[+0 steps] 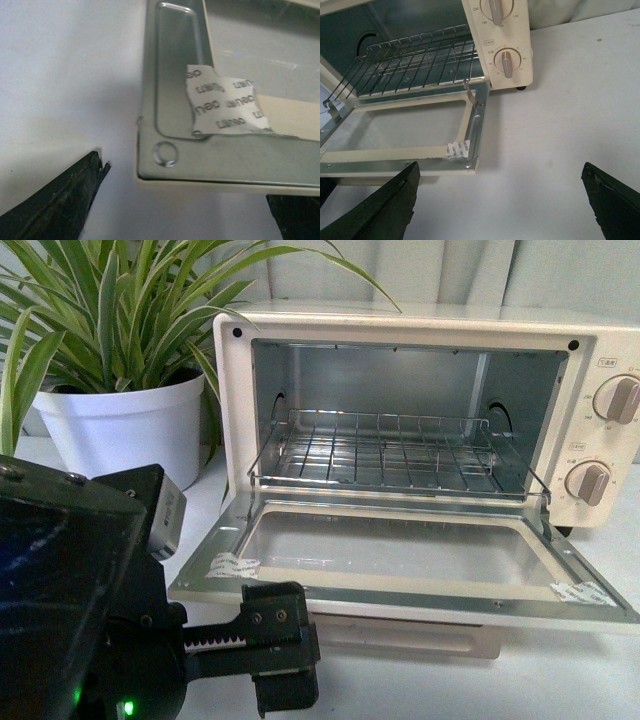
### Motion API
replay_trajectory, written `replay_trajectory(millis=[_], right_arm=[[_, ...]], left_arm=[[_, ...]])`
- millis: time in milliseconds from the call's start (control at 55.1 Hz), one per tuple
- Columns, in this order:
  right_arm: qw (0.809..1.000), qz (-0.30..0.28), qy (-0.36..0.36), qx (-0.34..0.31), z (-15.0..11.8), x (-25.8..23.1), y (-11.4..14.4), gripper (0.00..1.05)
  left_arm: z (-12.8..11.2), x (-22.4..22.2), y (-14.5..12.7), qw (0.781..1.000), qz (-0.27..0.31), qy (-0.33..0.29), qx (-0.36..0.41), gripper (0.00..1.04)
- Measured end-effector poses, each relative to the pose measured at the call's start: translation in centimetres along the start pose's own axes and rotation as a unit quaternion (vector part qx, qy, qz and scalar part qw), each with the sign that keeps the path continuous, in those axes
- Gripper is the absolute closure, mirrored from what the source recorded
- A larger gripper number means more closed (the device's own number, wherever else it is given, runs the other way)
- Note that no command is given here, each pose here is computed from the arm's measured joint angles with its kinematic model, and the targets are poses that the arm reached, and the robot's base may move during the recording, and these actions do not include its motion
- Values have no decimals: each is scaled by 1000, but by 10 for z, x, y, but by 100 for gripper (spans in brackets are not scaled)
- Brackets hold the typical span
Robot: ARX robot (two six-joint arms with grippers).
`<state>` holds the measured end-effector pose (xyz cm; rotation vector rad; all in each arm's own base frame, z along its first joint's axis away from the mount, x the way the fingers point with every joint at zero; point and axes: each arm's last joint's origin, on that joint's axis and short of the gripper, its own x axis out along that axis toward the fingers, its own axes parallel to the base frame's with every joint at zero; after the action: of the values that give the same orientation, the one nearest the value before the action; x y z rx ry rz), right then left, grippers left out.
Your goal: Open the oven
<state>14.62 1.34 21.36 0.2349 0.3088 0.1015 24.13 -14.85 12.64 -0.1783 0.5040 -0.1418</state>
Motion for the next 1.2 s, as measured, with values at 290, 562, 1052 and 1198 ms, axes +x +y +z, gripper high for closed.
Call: replay_trajectory(millis=[290,562,1052,1198], right_arm=[[1000,0,0,1,0,0,-1,9],[1000,4,2,3,0,0,-2,9],[999,18,16,-23,-30,-15,-6,9],[999,21,6,-36,-42,-20,-9,9]], left_arm=[[-7,-1,-9,988,19,-18,149,7],[7,-33,-4,986,-3,-29,167,7],[16,-143,52,984,3,-134,120,7],[10,-163,71,977,41,-190,92,7]])
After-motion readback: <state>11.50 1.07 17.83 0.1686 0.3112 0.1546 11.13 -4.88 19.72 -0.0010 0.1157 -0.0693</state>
